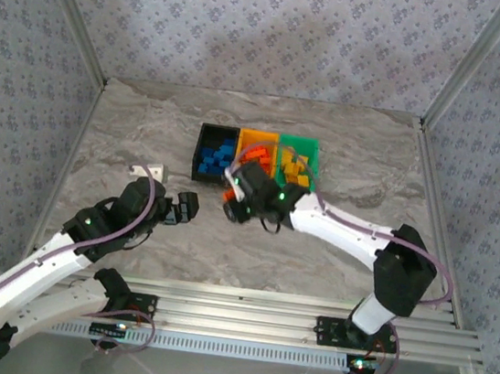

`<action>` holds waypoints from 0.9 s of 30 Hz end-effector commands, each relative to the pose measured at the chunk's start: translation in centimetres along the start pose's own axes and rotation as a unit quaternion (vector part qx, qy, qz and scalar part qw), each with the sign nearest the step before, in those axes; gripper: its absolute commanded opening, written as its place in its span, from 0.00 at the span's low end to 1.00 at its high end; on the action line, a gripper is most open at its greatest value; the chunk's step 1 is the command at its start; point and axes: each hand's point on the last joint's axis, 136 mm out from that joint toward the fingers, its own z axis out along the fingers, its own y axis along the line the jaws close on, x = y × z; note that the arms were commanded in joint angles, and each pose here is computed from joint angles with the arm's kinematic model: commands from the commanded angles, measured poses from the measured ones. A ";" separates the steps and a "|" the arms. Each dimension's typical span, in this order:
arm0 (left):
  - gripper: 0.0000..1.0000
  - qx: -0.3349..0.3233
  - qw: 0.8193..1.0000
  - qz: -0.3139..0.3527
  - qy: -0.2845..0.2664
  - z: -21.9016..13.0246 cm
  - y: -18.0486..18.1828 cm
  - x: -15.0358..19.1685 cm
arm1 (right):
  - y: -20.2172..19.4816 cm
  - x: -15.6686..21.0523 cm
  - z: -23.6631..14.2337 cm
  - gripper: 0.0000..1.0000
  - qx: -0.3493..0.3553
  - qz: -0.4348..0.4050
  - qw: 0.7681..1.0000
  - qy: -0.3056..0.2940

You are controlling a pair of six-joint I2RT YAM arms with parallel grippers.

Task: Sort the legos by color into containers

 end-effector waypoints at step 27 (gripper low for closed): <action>1.00 0.007 0.999 -0.006 -0.034 -0.2 -0.2 -1.4 | -14.6 -10.2 0.4 0.83 0.159 0.238 0.949 -0.130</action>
